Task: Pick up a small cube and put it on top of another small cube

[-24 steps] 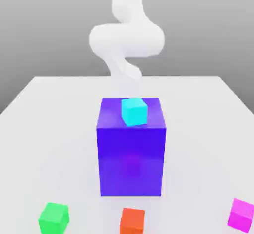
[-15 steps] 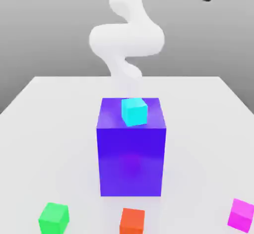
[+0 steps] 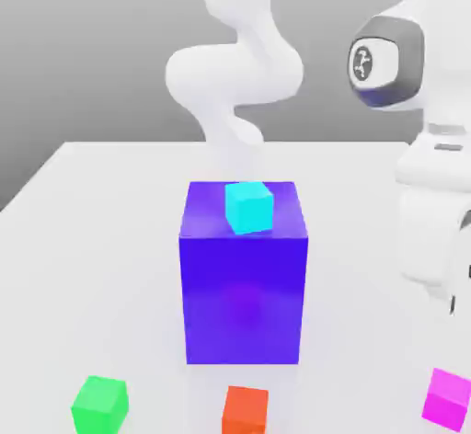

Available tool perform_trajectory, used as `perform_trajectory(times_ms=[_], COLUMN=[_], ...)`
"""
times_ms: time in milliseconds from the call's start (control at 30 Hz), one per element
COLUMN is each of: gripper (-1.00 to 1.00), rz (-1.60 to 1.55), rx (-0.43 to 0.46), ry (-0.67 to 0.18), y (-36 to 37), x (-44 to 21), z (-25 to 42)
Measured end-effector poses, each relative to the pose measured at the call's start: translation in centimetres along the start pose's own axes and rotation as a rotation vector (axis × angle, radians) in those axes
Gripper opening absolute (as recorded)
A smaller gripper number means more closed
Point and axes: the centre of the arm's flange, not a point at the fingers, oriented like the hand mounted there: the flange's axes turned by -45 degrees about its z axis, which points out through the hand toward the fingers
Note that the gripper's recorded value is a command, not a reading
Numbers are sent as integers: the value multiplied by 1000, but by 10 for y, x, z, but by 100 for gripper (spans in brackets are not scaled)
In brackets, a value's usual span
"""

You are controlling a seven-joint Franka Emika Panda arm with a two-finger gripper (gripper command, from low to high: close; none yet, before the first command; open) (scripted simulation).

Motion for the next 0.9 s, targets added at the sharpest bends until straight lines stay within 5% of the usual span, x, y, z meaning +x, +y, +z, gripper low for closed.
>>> perform_trajectory(times_ms=[300, 333, 700, 900], gripper=[0, -100, -100, -100], rz=[-184, -186, -185, 230], rx=[94, 95, 95, 58], ry=[-104, -105, -107, -140], y=[-64, -65, -61, 66], x=[-6, -8, -3, -79], z=[146, 157, 111, 87])
